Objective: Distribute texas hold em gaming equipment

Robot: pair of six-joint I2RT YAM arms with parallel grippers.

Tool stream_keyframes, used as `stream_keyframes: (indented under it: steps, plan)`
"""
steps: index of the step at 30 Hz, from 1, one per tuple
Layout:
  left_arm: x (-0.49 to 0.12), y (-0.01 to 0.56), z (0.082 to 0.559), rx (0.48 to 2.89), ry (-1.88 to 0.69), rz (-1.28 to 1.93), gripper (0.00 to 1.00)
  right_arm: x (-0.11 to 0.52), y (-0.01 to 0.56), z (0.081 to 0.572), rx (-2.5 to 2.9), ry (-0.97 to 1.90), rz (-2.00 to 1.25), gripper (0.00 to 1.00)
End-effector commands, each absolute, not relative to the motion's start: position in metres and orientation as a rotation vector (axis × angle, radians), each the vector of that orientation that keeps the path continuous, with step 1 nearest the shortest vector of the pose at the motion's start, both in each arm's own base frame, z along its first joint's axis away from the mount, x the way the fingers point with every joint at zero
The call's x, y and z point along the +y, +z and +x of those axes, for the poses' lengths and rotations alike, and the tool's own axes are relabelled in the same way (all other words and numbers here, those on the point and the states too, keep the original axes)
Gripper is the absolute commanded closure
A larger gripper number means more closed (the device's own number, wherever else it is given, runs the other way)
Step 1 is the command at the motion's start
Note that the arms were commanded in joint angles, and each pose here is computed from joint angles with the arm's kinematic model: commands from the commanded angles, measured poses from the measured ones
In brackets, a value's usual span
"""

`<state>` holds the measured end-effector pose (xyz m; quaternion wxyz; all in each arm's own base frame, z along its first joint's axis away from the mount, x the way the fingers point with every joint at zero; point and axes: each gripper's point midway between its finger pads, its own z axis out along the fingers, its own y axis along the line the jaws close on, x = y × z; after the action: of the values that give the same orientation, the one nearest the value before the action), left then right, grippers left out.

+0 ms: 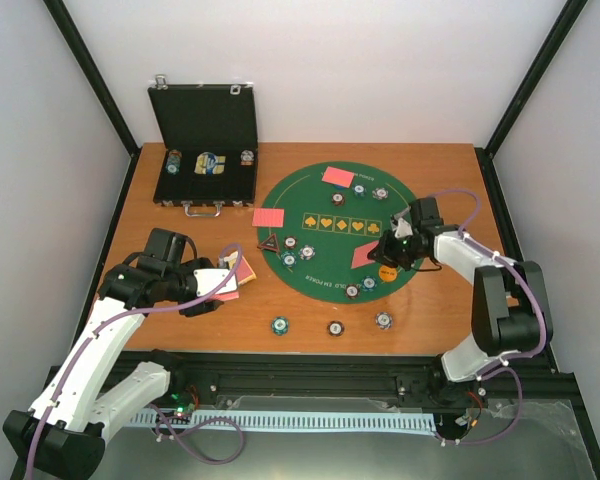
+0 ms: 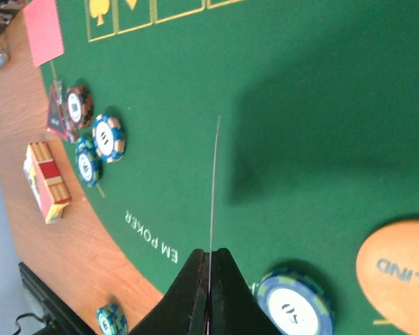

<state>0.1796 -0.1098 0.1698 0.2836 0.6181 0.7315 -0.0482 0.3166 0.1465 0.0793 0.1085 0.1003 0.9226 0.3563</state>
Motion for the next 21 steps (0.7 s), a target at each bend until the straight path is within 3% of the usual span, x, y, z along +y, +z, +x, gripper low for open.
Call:
stream_keyframes:
  steps: [1, 8, 15, 21]
  plan:
    - [-0.114, 0.182, 0.183, 1.890, -0.106, 1.666, 0.62, 0.136, 0.066, 0.327, 2.770, 0.938, 0.267, 0.95]
    - [-0.113, 0.183, 0.182, 1.888, -0.103, 1.669, 0.62, 0.125, 0.054, 0.335, 2.821, 0.816, 0.268, 0.90]
    - [-0.114, 0.185, 0.182, 1.887, -0.115, 1.670, 0.62, 0.116, 0.052, 0.344, 2.837, 0.714, 0.283, 0.59]
    - [-0.114, 0.184, 0.181, 1.888, -0.111, 1.672, 0.62, 0.096, 0.069, 0.357, 2.815, 0.530, 0.294, 0.51]
